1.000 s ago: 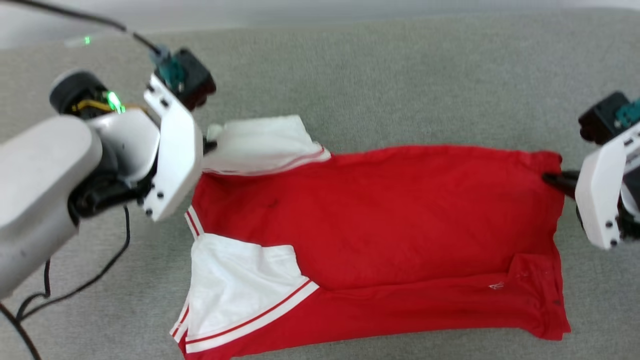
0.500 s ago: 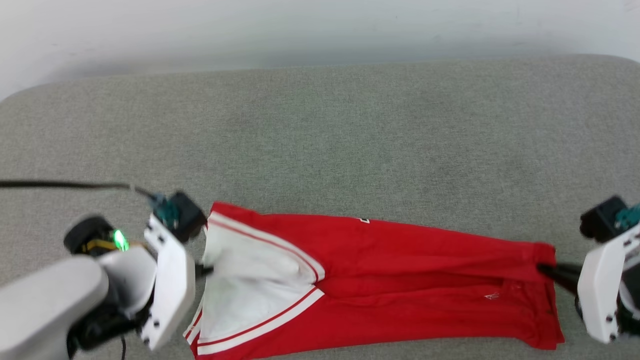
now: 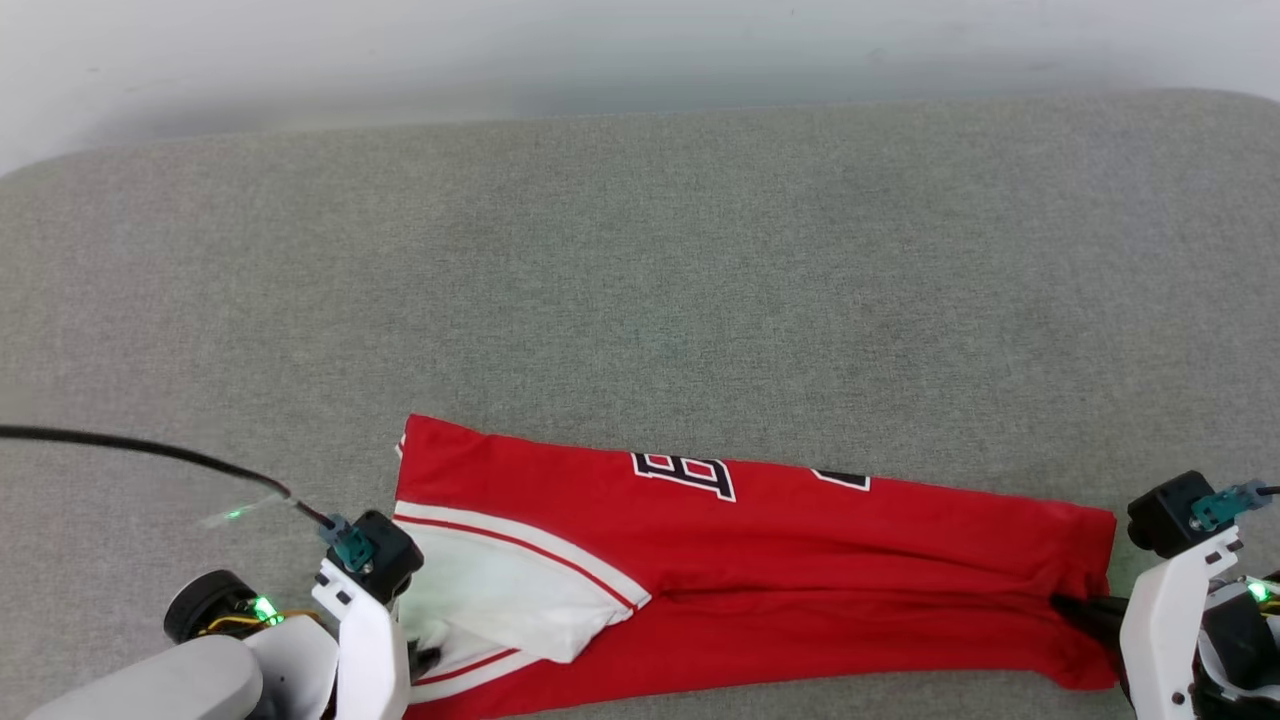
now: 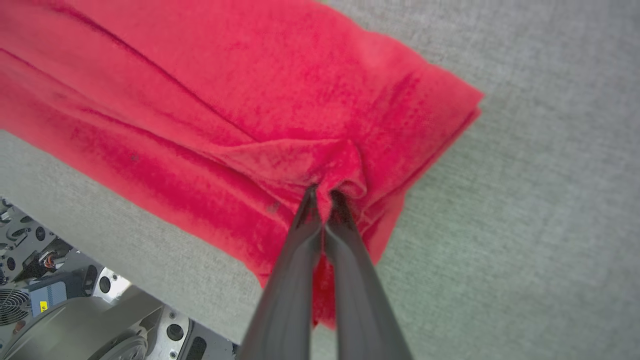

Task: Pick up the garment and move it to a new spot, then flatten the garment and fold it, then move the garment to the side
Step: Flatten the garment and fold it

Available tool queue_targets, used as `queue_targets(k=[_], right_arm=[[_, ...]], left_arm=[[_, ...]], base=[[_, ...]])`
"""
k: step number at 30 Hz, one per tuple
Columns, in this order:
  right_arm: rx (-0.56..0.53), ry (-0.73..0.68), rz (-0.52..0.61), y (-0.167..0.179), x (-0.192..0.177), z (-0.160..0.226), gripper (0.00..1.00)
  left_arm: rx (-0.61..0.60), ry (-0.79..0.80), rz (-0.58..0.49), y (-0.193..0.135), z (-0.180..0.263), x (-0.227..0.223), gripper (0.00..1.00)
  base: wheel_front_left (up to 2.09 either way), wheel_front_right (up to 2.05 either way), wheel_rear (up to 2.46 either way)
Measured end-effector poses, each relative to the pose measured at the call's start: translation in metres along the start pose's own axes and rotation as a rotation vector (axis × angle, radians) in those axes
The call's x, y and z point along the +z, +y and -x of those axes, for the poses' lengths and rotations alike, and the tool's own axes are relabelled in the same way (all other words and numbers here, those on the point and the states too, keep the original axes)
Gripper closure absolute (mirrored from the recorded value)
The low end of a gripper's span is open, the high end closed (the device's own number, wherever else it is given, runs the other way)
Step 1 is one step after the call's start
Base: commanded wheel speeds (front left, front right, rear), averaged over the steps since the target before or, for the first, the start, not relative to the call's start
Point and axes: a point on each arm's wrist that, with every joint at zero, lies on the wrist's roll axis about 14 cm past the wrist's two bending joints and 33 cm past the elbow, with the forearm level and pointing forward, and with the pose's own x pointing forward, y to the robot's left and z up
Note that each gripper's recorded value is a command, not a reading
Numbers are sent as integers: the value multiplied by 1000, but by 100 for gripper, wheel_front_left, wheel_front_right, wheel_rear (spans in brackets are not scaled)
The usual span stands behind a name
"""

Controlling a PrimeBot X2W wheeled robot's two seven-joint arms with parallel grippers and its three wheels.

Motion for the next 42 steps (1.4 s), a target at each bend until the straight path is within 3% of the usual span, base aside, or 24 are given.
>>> queue_targets(k=[1, 5, 11, 16, 22, 29, 42], right_arm=[[3, -13, -1, 1, 3, 0, 0], [3, -82, 11, 1, 19, 5, 0], [-23, -333, 5, -12, 83, 41, 0], [-91, -399, -54, -41, 95, 59, 0], [-116, -310, -258, -66, 63, 49, 0], [-23, -182, -461, -44, 24, 16, 0], [150, -56, -595, 7, 10, -22, 0]], left_arm=[[12, -18, 0, 2, 0, 3, 0], [36, -81, -20, 5, 3, 13, 0], [202, -391, -79, 26, 31, 67, 0], [335, -603, -58, 41, 49, 96, 0], [463, -758, -34, 55, 60, 108, 0], [589, -835, 24, 67, 63, 109, 0], [752, -992, 76, 72, 87, 110, 0]], base=[[0, 0, 0], [0, 0, 0], [0, 0, 0], [0, 0, 0], [0, 0, 0], [0, 0, 0], [0, 0, 0]])
